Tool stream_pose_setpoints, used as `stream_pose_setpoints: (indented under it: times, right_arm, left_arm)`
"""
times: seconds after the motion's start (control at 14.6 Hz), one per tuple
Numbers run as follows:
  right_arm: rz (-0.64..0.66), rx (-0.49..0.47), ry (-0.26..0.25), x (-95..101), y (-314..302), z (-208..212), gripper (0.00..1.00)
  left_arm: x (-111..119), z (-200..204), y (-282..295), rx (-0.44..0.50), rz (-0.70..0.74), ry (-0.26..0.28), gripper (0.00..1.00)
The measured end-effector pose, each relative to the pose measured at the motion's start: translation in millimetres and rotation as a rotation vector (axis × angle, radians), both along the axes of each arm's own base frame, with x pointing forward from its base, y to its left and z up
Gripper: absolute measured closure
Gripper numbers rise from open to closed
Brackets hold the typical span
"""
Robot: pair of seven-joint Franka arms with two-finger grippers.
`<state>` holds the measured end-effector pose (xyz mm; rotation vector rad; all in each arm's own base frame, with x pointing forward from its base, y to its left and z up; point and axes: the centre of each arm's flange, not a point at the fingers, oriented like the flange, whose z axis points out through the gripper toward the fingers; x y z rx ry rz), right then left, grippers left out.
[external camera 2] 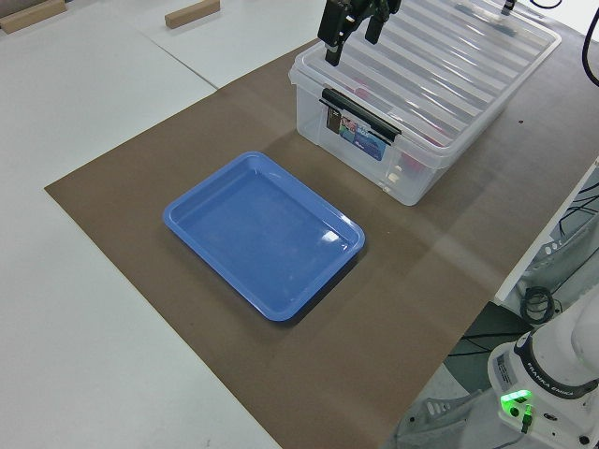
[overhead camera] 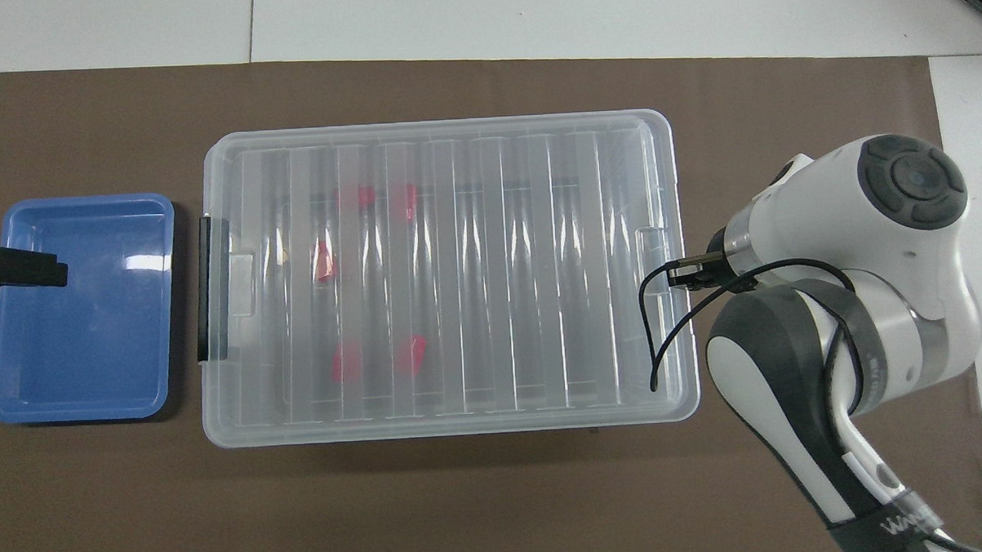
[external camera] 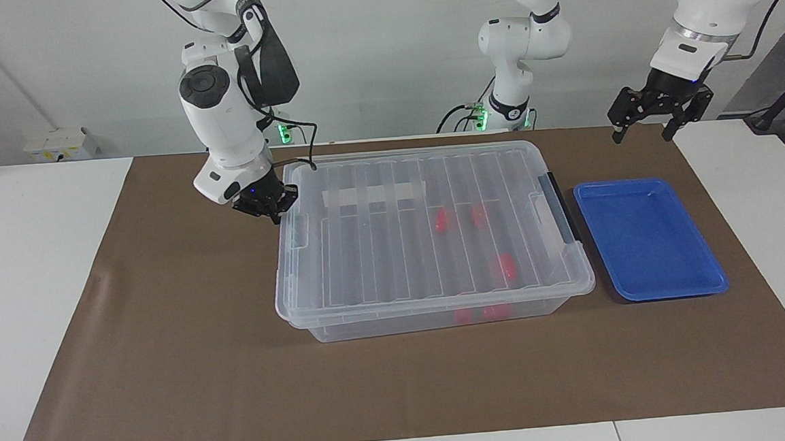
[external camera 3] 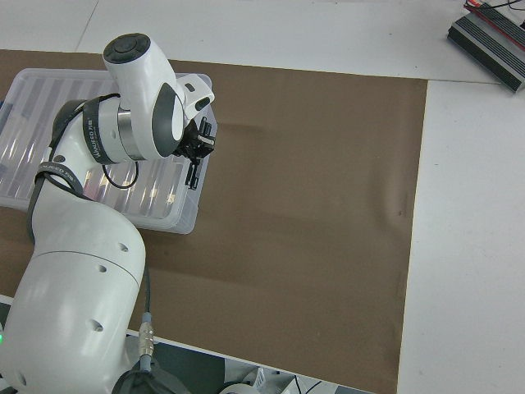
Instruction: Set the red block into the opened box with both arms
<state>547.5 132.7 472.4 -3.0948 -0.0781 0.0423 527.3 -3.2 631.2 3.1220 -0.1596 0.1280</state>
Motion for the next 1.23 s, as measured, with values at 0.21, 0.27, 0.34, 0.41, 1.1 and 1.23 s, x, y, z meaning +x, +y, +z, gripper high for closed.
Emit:
stream_pose_setpoints:
  times: [0.21, 0.27, 0.34, 0.41, 1.1, 1.23]
  right_arm:
    - [-0.047, 0.006, -0.034, 2.6, -25, 19, 0.99]
    - [-0.066, 0.008, -0.046, 3.2, -36, 25, 0.99]
    - [-0.086, 0.009, -0.057, 3.8, -48, 33, 0.99]
    - [-0.105, 0.01, -0.064, 4.0, -58, 40, 0.93]
    - [-0.232, -0.062, -0.078, 2.4, -145, 137, 0.0]
    - [-0.232, -0.072, -0.074, 5.6, -146, 154, 0.0]
  left_arm:
    - [0, 0, 2, 0.0, 0.003, 0.0, 0.0]
    - [0, 0, 2, 0.0, 0.003, 0.0, 0.0]
    - [0, 0, 2, 0.0, 0.003, 0.0, 0.0]
    - [0, 0, 2, 0.0, 0.003, 0.0, 0.0]
    - [0, 0, 2, 0.0, 0.003, 0.0, 0.0]
    - [0, 0, 2, 0.0, 0.003, 0.0, 0.0]
